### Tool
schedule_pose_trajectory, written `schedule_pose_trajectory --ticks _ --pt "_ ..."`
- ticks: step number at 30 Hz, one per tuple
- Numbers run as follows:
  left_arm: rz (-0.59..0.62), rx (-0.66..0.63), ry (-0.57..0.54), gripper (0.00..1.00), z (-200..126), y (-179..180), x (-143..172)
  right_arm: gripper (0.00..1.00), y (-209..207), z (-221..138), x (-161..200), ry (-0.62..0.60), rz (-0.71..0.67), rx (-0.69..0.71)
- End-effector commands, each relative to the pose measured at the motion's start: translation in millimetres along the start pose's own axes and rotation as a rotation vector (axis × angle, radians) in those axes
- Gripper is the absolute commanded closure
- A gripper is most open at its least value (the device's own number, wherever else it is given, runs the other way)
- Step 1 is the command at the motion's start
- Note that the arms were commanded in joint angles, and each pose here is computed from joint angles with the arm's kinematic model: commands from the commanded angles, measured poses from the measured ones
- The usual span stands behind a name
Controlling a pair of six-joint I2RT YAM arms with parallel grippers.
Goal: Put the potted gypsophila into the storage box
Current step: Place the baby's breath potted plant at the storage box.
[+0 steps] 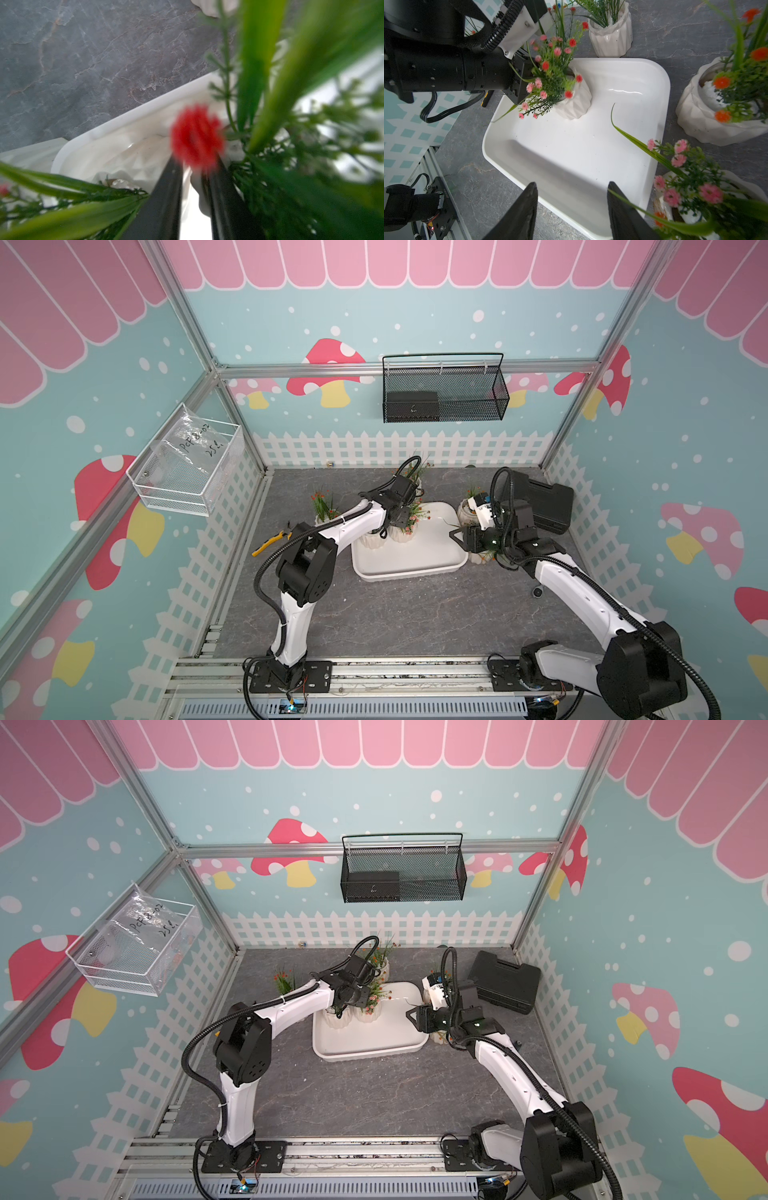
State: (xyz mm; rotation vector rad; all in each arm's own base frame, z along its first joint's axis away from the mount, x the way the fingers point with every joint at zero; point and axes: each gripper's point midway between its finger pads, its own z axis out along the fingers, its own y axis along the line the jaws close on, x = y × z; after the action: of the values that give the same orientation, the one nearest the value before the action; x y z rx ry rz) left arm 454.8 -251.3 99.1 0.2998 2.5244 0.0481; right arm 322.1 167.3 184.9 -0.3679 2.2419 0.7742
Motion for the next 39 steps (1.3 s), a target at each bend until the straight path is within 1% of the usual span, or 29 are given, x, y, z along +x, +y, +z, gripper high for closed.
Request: schedule_pose_trajectory --ticks 1,4,7,13,17,21,25,28,32,34,35,39 --pt "-0.023 -0.045 -0.05 0.66 -6 13 -12 0.44 1 -1 -5 -0.016 0.0 -0.01" --pt "-0.023 -0.044 -0.071 0.64 -12 14 -18 0.44 2 -3 -6 -0.023 -0.003 -0.009" --pt "-0.022 -0.035 -0.109 0.62 -29 13 -28 0.44 3 -7 -9 -0.032 -0.009 -0.001" --pt "-0.007 0.041 -0.222 0.58 -86 -1 -46 0.44 2 -15 -14 -0.055 -0.018 0.03" --pt "-0.05 0.105 -0.282 0.57 -123 -1 -43 0.43 -1 -23 -17 -0.074 -0.028 0.068" --pt "-0.095 0.205 -0.347 0.57 -156 2 -32 0.43 -3 -28 -17 -0.076 -0.046 0.095" --pt "-0.117 0.297 -0.413 0.57 -180 5 -13 0.43 -9 -35 -18 -0.073 -0.068 0.151" --pt "-0.121 0.397 -0.47 0.57 -194 3 3 0.43 -16 -39 -18 -0.061 -0.072 0.201" --pt "-0.178 0.575 -0.544 0.57 -208 4 21 0.44 -26 -38 -12 0.0 -0.062 0.259" --pt "-0.209 0.657 -0.566 0.57 -211 6 28 0.46 -24 -36 -10 0.032 -0.067 0.251" --pt "-0.219 0.681 -0.569 0.57 -210 8 31 0.46 -18 -36 -11 0.038 -0.081 0.224" --pt "-0.191 0.705 -0.545 0.57 -201 7 46 0.49 17 -32 -13 0.063 -0.14 0.082"
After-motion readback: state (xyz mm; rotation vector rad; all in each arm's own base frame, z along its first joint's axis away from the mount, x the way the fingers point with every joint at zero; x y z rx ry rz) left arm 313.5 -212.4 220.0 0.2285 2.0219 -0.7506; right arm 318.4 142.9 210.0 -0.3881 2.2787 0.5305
